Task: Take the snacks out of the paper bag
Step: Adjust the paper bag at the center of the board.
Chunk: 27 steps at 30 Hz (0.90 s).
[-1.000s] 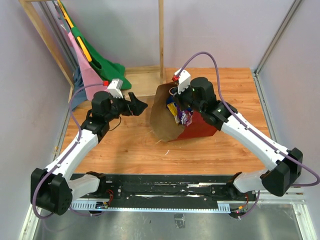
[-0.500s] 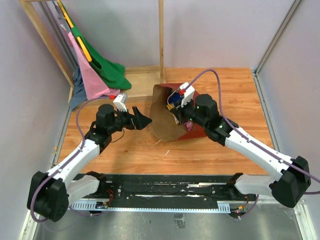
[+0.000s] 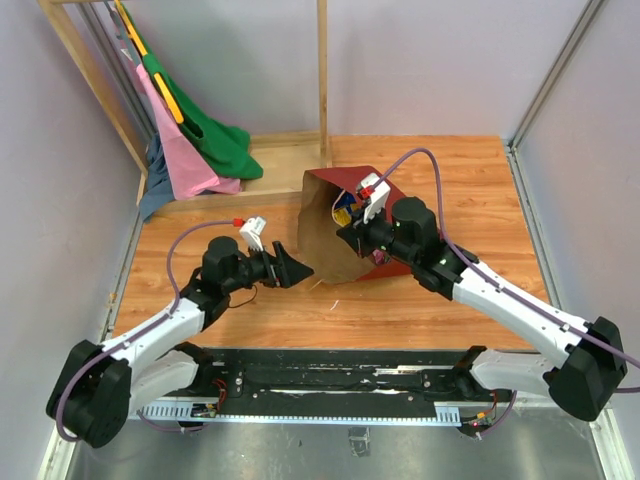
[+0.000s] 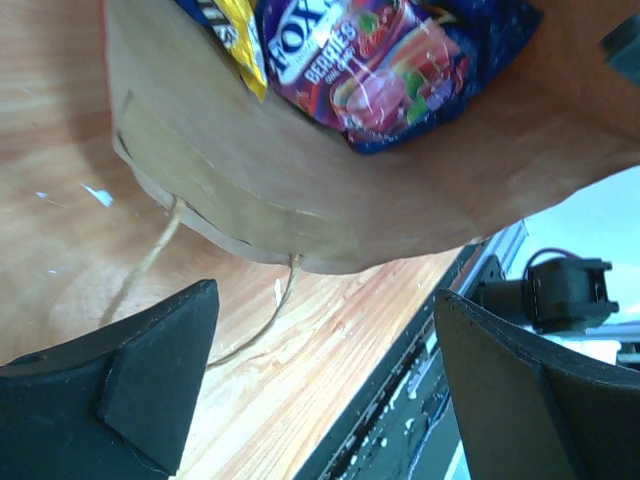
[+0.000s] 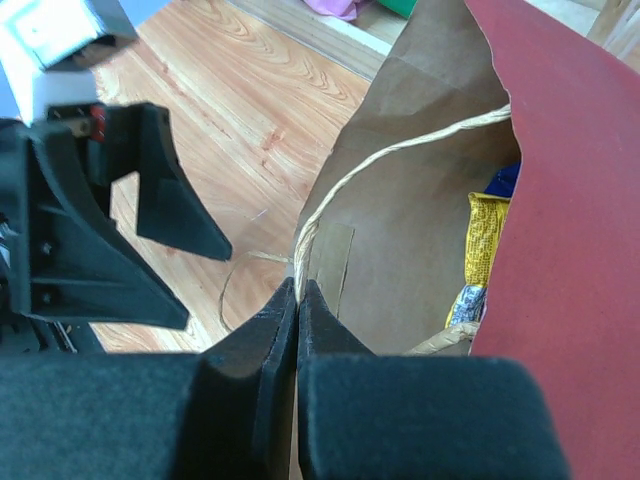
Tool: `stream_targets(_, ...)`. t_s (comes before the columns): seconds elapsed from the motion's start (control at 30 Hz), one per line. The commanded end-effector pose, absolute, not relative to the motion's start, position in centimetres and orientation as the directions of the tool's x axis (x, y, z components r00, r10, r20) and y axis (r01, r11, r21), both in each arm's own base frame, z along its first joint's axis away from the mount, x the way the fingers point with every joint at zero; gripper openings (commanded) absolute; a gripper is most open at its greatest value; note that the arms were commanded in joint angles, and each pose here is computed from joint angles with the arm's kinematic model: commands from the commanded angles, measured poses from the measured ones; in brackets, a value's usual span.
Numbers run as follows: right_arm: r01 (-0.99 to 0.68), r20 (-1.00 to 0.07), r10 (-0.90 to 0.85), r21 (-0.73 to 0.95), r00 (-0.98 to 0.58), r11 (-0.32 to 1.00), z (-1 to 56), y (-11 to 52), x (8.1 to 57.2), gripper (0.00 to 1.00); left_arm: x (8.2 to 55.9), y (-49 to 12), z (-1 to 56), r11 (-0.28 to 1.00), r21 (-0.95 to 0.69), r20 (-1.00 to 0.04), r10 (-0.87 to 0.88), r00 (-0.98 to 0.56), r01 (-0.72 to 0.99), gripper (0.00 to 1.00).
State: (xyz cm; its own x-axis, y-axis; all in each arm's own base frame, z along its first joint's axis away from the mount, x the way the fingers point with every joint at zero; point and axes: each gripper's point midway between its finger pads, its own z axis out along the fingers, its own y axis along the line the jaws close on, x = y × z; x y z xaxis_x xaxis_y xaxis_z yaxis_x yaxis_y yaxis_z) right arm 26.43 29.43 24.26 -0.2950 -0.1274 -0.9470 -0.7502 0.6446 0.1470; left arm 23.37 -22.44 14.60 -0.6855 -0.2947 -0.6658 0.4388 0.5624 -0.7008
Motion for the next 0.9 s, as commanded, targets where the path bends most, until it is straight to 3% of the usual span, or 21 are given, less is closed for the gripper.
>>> stream_targets(0.0,-0.759,-0.958,-0.087,0.158,-0.272,0.631,25.7,29.7,25.7,0.01,23.2,-24.7,15.4,0.510,-0.715,-0.664,-0.279,-0.694,0.479,0.92)
stream_targets(0.43,-0.726,-0.949,-0.095,0.164,-0.302,0.667,23.9,29.3,26.2,0.01,23.6,-28.1,13.1,0.464,-0.787,-0.571,-0.296,-0.766,0.407,0.92)
stream_targets(0.87,-0.717,-0.947,-0.102,0.158,-0.305,0.679,23.3,29.0,26.4,0.01,27.1,-31.3,11.4,0.403,-0.855,-0.475,-0.348,-0.809,0.328,0.92)
